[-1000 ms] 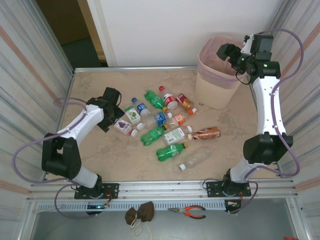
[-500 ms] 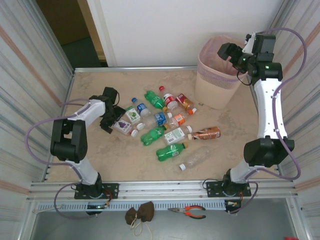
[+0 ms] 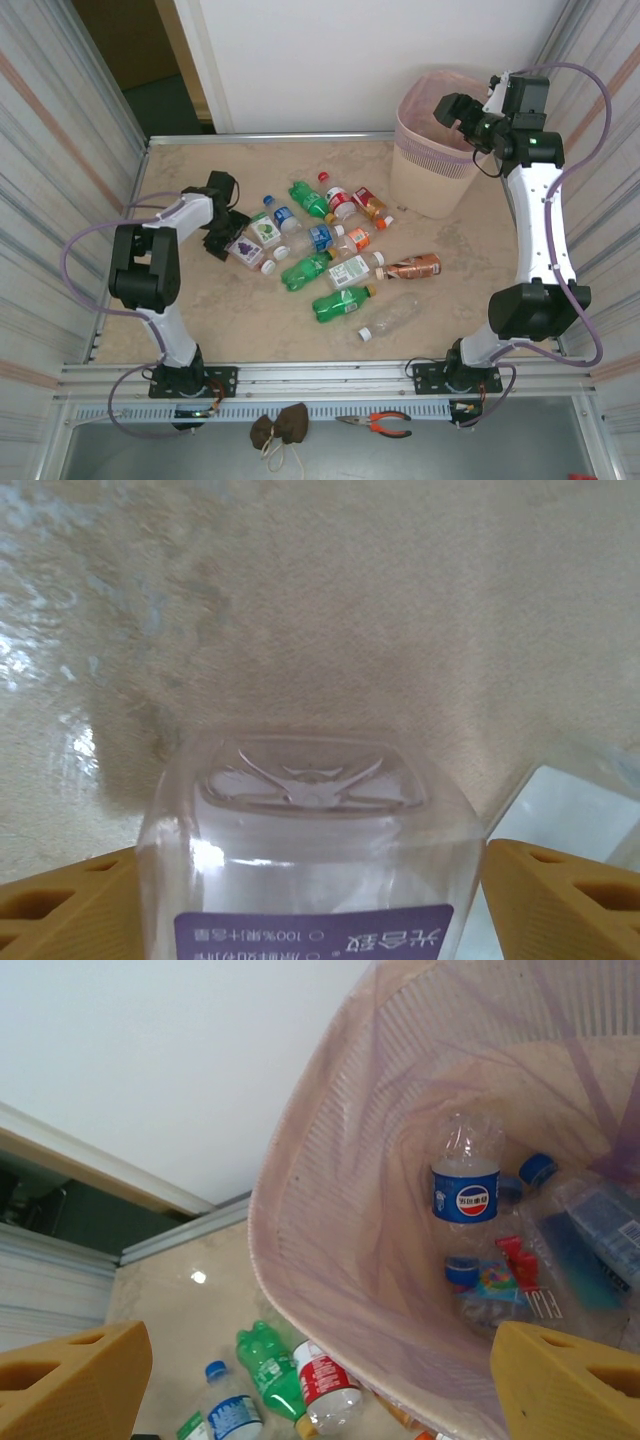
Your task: Put the plastic bottles in the bin
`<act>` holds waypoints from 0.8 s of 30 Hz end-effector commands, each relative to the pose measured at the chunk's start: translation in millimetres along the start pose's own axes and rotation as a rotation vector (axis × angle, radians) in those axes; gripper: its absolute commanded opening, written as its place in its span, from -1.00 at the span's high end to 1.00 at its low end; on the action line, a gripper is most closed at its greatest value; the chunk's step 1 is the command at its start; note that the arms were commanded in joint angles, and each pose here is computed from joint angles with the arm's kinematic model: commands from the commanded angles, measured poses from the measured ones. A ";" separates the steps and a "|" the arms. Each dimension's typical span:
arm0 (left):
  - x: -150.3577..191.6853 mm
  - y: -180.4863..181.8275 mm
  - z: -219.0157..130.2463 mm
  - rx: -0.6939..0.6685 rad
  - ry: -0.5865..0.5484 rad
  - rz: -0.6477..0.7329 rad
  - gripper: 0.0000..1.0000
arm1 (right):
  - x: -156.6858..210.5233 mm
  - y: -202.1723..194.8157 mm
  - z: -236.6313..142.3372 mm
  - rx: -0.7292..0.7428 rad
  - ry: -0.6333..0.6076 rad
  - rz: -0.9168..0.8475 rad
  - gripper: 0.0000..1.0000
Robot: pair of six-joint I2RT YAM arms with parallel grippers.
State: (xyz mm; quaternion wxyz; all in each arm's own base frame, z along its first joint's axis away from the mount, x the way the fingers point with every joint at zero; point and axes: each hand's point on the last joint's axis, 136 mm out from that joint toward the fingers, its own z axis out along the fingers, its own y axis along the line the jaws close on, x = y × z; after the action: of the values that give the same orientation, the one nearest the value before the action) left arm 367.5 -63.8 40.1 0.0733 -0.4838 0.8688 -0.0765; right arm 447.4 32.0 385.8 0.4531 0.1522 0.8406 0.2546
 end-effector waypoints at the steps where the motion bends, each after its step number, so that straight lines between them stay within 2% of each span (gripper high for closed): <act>1: -10.2 4.8 2.3 -0.021 -0.026 -0.037 -0.61 | -6.2 9.1 -14.1 -0.015 -0.044 -0.043 -0.73; 14: -14.3 4.2 1.5 -0.002 -0.030 -0.032 -0.38 | -7.0 13.2 -16.5 -0.027 -0.057 -0.045 -0.71; 24: -17.3 -0.5 -34.4 0.102 -0.089 0.032 -0.17 | 1.2 23.2 -18.2 -0.063 -0.058 -0.055 -0.69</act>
State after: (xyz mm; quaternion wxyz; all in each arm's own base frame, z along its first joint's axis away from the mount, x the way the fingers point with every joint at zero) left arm 369.4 -54.6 50.9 0.1004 -0.4844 0.8644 -0.0898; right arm 441.7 40.1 389.2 0.4657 0.1412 0.8346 0.2579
